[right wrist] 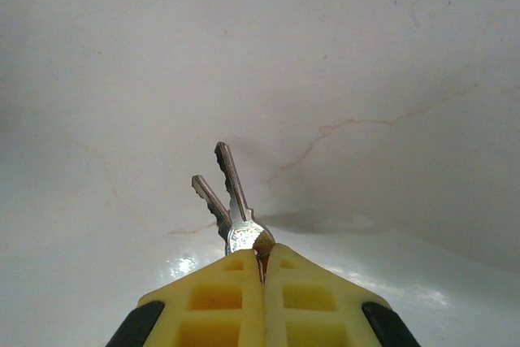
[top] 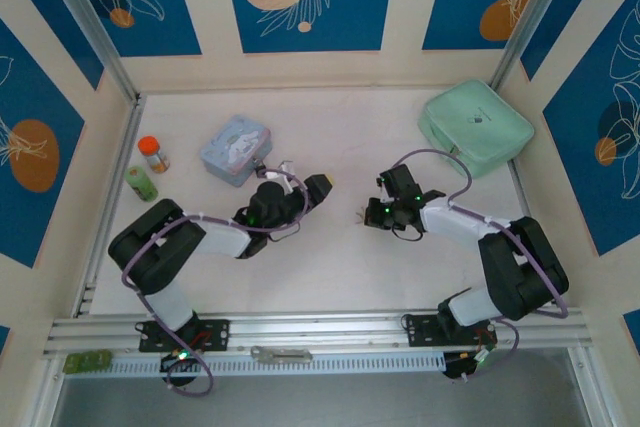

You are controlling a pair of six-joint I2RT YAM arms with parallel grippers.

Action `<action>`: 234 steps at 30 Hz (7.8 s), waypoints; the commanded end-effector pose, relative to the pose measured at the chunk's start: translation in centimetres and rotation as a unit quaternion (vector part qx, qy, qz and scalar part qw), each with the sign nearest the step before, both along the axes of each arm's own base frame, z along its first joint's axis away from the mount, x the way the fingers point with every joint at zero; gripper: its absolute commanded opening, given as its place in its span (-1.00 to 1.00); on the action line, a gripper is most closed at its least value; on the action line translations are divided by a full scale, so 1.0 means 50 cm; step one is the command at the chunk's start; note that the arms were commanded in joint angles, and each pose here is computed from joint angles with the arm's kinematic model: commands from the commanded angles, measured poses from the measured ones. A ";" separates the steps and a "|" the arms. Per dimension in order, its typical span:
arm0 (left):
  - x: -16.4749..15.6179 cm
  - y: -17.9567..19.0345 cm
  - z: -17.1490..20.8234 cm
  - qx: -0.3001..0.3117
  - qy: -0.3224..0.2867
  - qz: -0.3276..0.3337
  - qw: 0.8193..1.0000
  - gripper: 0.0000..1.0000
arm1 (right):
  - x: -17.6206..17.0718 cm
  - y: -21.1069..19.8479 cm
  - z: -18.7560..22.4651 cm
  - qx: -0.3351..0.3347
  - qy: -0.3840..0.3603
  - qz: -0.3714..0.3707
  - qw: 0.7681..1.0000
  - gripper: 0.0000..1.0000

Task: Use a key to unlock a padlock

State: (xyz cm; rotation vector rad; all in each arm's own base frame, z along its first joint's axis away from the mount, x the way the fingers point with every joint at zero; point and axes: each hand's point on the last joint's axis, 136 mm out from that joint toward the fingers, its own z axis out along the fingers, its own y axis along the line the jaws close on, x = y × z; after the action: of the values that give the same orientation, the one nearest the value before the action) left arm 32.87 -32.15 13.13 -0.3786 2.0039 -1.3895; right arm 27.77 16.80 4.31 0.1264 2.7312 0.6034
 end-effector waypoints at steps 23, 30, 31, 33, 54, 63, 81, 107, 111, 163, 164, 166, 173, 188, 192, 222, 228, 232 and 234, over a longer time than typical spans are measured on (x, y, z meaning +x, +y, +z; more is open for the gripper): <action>-0.055 -0.148 0.033 -0.038 -0.052 -0.194 0.979 0.14 | -0.006 0.057 0.137 0.144 -0.116 0.112 0.976 -1.00; -0.053 -0.157 0.030 -0.028 -0.055 -0.204 0.977 0.09 | -0.007 0.063 0.151 0.154 -0.124 0.118 0.973 -1.00; -0.052 -0.157 0.032 -0.027 -0.056 -0.204 0.977 0.08 | -0.007 0.063 0.152 0.155 -0.126 0.118 0.973 -1.00; -0.051 -0.158 0.033 -0.026 -0.059 -0.205 0.977 0.08 | -0.008 0.065 0.152 0.158 -0.125 0.121 0.972 -1.00; -0.040 -0.139 0.035 -0.011 -0.082 -0.201 0.976 -1.00 | -0.005 0.062 0.169 0.150 -0.138 0.127 0.971 -0.58; -0.054 -0.108 0.117 -0.033 -0.163 -0.276 0.947 -1.00 | -0.017 0.066 0.255 0.202 -0.179 0.171 0.948 -0.26; -0.072 -0.106 0.155 -0.054 -0.188 -0.294 0.936 -1.00 | -0.025 0.120 0.256 0.263 -0.164 0.202 0.929 -0.34; -0.013 -0.018 0.168 0.004 -0.122 -0.131 0.984 1.00 | -0.008 0.105 0.238 0.198 -0.186 0.181 0.945 -1.00; -0.008 -0.019 0.115 0.008 -0.033 -0.103 0.994 0.80 | 0.020 0.080 0.248 0.068 -0.256 0.148 0.953 -1.00; -0.003 -0.062 0.091 -0.032 0.039 -0.074 0.996 -0.96 | 0.036 0.189 0.252 -0.184 -0.417 0.255 0.853 -1.00; -0.002 -0.062 0.090 -0.031 0.037 -0.073 0.996 -1.00 | 0.033 0.191 0.259 -0.177 -0.419 0.254 0.854 -0.97; 0.000 -0.059 0.091 -0.025 0.028 -0.073 0.997 -1.00 | 0.018 0.193 0.276 -0.147 -0.420 0.253 0.859 -0.75; 0.004 -0.056 0.142 -0.018 -0.064 -0.110 0.992 -1.00 | -0.010 0.128 0.349 0.071 -0.348 0.211 0.911 -0.13; -0.028 -0.062 0.245 -0.053 -0.207 -0.190 0.958 -1.00 | 0.002 0.102 0.371 0.342 -0.211 0.194 0.895 -0.06; -0.032 -0.067 0.243 -0.052 -0.202 -0.195 0.958 -1.00 | 0.007 0.103 0.378 0.340 -0.224 0.190 0.893 -0.11; -0.054 -0.097 0.242 -0.143 -0.176 -0.167 0.959 -1.00 | 0.019 0.145 0.341 0.351 -0.218 0.181 0.893 -0.78; -0.057 -0.095 0.249 -0.148 -0.179 -0.159 0.960 -0.79 | 0.024 0.139 0.334 0.346 -0.224 0.175 0.894 -1.00; -0.030 -0.063 0.232 -0.116 -0.172 -0.125 0.970 1.00 | 0.022 0.128 0.320 0.331 -0.221 0.173 0.901 -1.00; -0.009 -0.032 0.219 -0.094 -0.166 -0.098 0.977 1.00 | 0.017 0.124 0.312 0.319 -0.218 0.177 0.905 -1.00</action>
State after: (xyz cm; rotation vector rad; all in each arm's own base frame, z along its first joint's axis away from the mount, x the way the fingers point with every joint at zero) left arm 31.50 -35.69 23.41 0.0087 1.7012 -1.7330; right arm 28.98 23.56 20.90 -0.3126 2.0089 1.4698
